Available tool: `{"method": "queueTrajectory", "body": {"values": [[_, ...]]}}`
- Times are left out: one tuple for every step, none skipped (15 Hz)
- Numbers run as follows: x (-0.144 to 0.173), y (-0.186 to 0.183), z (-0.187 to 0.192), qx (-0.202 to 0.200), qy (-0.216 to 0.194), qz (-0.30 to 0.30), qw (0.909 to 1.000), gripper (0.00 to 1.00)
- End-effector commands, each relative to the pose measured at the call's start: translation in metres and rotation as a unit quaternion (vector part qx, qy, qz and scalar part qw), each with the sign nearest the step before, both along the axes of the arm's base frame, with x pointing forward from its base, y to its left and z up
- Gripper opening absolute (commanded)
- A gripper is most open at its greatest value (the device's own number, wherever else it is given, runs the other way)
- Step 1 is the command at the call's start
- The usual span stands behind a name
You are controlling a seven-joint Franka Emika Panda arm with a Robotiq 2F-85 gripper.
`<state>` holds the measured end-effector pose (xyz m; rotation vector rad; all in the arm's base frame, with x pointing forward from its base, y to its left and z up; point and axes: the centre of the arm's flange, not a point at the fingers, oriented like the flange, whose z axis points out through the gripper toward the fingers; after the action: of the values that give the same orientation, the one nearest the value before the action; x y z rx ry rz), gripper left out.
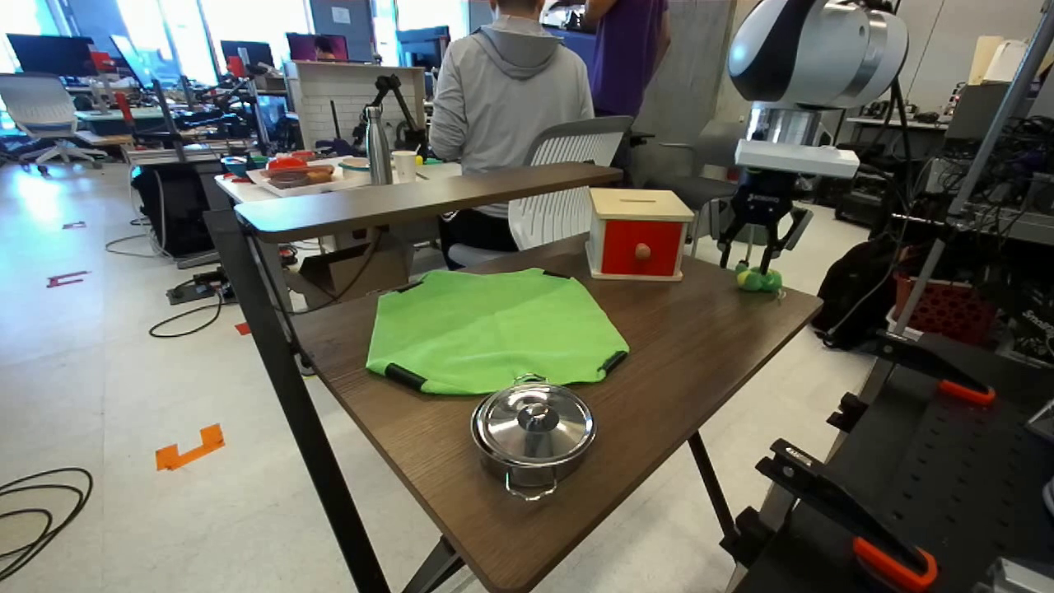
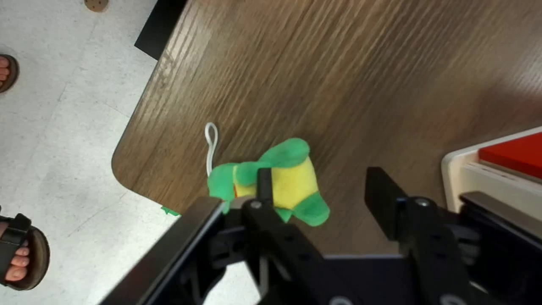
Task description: Move the green toy to the right
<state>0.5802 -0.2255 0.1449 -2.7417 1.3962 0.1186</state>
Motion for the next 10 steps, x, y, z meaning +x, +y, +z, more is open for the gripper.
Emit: {"method": "queueTrajectory", "body": {"values": [[-0.026,0.011,0.034,0.006,-0.012,0.009,0.9999,0.92],[-0.037,0.014,0.044,0.011,-0.019,0.015,0.9996,1.00],[-0.046,0.017,0.053,0.016,-0.023,0.023,0.9993,1.00],[-0.056,0.022,0.063,0.024,-0.026,0.041,0.9985,1.00],[-0.065,0.028,0.071,0.029,-0.024,0.067,0.9970,1.00],[-0.071,0.035,0.076,0.038,-0.014,0.103,0.9938,1.00],[-0.071,0.045,0.078,0.042,0.006,0.129,0.9907,1.00],[-0.049,0.028,0.058,0.031,-0.009,0.086,0.9957,1.00],[-0.056,0.035,0.063,0.037,-0.003,0.103,0.9940,1.00],[-0.059,0.039,0.067,0.040,0.000,0.111,0.9930,1.00]]}}
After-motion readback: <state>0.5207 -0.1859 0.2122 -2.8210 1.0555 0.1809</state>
